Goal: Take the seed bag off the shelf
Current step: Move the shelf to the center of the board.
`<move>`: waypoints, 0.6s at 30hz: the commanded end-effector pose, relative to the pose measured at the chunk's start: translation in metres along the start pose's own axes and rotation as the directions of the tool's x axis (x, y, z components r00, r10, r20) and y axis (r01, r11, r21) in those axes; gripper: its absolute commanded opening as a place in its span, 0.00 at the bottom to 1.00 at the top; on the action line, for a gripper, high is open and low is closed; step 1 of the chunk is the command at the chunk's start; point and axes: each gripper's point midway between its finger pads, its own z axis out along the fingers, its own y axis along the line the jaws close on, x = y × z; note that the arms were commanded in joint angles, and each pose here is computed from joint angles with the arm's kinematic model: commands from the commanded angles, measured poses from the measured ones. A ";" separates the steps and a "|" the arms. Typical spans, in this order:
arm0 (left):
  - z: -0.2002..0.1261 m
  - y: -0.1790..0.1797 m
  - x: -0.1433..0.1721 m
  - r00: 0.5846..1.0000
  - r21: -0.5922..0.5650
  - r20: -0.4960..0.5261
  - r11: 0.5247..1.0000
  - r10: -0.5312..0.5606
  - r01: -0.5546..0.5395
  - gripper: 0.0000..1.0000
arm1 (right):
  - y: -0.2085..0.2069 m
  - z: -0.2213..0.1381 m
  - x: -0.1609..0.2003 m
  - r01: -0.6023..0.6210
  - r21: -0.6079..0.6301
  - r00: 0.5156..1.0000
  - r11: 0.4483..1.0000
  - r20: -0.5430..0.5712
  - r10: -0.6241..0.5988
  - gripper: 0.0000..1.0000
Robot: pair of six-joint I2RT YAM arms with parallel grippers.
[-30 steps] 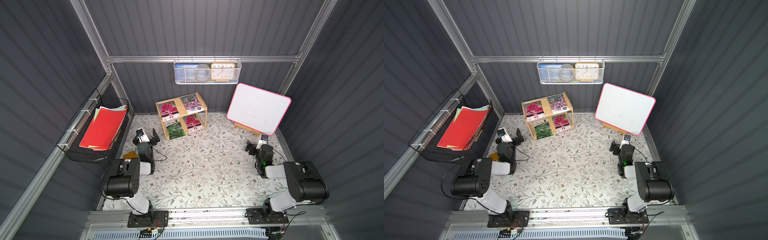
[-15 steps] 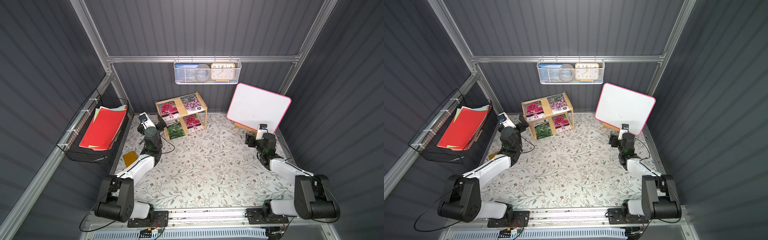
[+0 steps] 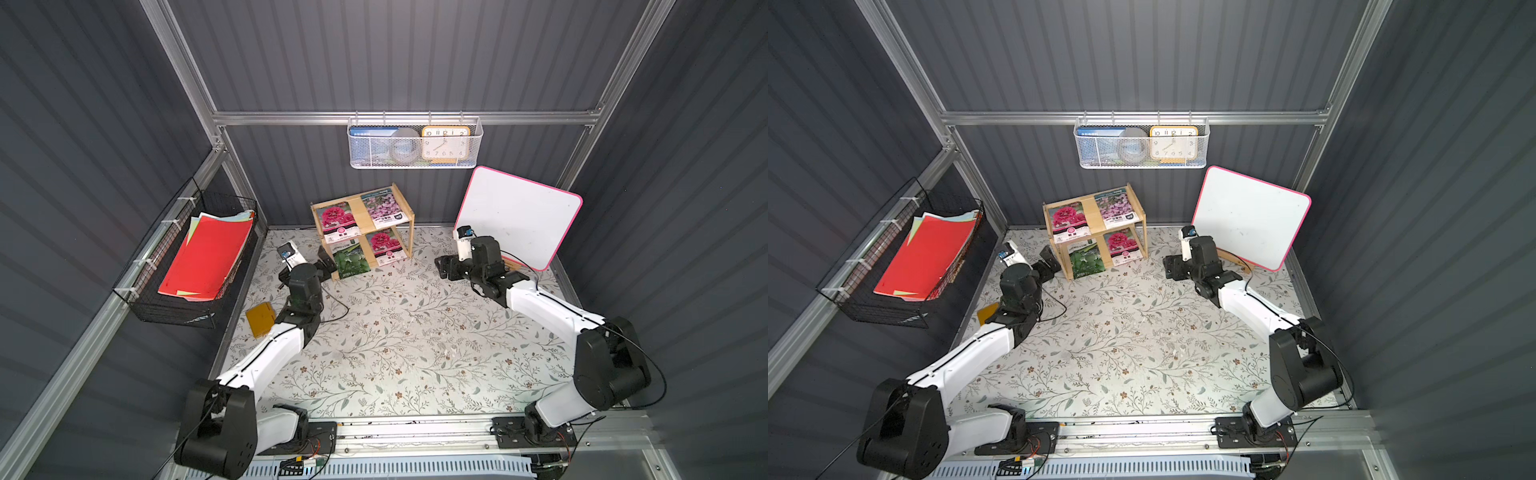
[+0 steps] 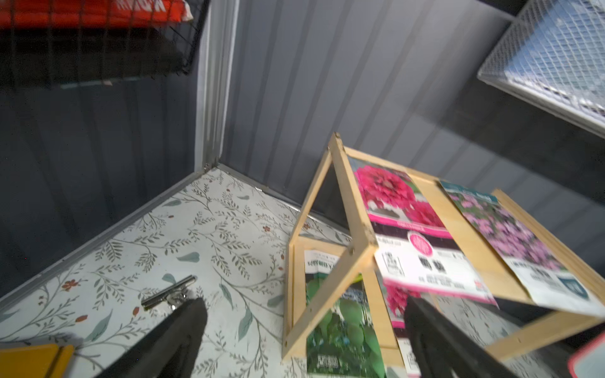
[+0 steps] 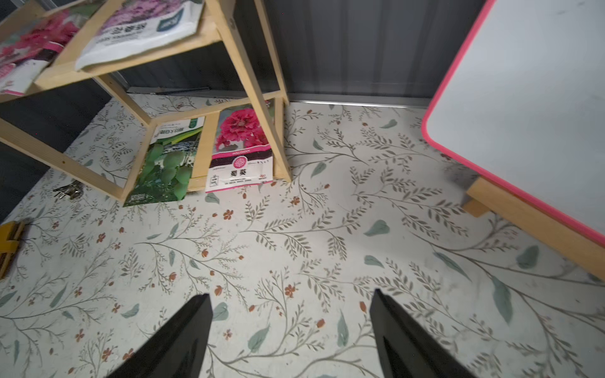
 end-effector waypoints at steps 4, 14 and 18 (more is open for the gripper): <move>-0.049 -0.032 -0.024 0.977 0.273 0.208 0.957 0.042 -0.099 1.00 | 0.026 0.031 -0.022 -0.036 -0.149 0.997 0.988 0.056 0.045 0.83; -0.036 -0.061 0.041 0.996 0.213 0.033 0.974 -0.085 0.076 1.00 | 0.045 0.056 -0.016 -0.010 -0.229 0.999 0.973 0.031 0.017 0.83; -0.030 -0.054 0.067 0.989 0.070 0.032 0.988 -0.143 0.140 1.00 | 0.045 0.058 -0.012 0.003 -0.235 1.000 0.972 0.021 0.002 0.83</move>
